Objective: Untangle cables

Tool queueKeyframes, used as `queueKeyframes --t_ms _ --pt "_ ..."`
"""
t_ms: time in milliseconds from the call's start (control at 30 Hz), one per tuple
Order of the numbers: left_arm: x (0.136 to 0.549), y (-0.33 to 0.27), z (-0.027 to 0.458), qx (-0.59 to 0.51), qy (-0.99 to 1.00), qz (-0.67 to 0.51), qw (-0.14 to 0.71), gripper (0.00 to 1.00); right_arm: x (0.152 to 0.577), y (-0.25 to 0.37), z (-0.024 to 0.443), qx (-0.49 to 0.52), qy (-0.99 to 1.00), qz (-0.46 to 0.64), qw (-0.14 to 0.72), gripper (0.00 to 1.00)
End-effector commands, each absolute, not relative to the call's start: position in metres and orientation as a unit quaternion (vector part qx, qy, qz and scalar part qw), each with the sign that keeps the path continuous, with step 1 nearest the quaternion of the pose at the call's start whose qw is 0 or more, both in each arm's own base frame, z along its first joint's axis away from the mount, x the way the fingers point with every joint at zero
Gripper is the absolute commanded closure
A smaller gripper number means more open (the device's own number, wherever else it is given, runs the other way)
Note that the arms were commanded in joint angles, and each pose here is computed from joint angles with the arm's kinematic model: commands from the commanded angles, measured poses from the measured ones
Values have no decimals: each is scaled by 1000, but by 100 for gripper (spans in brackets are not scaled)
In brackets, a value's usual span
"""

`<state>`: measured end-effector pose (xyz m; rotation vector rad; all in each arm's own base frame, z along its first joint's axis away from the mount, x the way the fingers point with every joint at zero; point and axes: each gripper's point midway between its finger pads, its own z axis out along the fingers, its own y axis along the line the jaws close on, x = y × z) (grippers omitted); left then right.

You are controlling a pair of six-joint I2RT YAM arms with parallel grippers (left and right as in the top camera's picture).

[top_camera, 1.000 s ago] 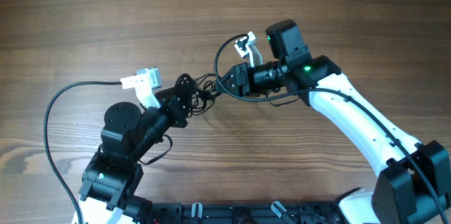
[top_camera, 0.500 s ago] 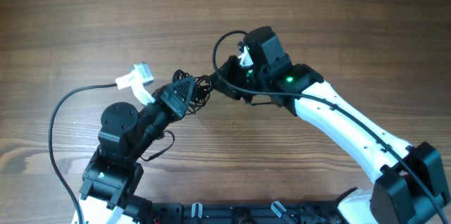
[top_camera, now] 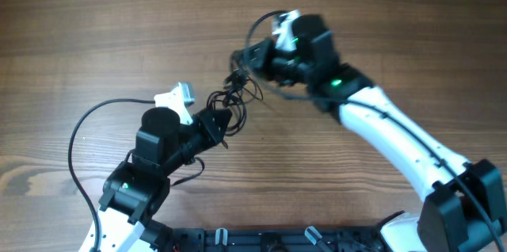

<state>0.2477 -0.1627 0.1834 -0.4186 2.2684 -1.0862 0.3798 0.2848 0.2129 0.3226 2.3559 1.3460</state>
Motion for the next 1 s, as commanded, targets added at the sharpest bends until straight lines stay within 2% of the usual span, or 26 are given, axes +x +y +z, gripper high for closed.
queueKeyframes --t_ms 0,133,233,333,400,433,467,533,567,700,800,967 --pt "232 -163 190 -62 863 -387 318 96 426 191 218 178 839 435 274 96" --pt "238 -129 207 -91 848 -349 389 96 431 115 199 215 851 399 265 96" --pt "246 -96 222 -159 823 -318 442 96 422 107 203 147 856 419 266 96" --pt "253 -76 229 -254 791 -327 451 96 416 110 202 105 861 419 269 96" --pt "256 -83 242 -244 777 -355 459 96 410 114 198 94 866 418 259 96" --pt "257 -89 249 -230 772 -370 463 96 408 118 197 88 868 418 255 92" --pt "255 -102 263 -179 766 -393 475 96 404 124 194 84 871 419 244 78" --pt "251 -118 277 -108 760 -413 489 96 396 136 193 71 873 426 228 61" --pt "245 -129 284 -66 755 -431 489 96 386 153 195 33 870 440 218 50" --pt "229 -158 295 38 741 -478 471 96 356 198 196 -54 865 461 187 31" --pt "230 -160 288 42 749 -476 458 96 329 232 207 -147 835 501 173 30" --pt "234 -158 291 39 745 -473 470 96 292 257 233 -238 766 579 149 30"
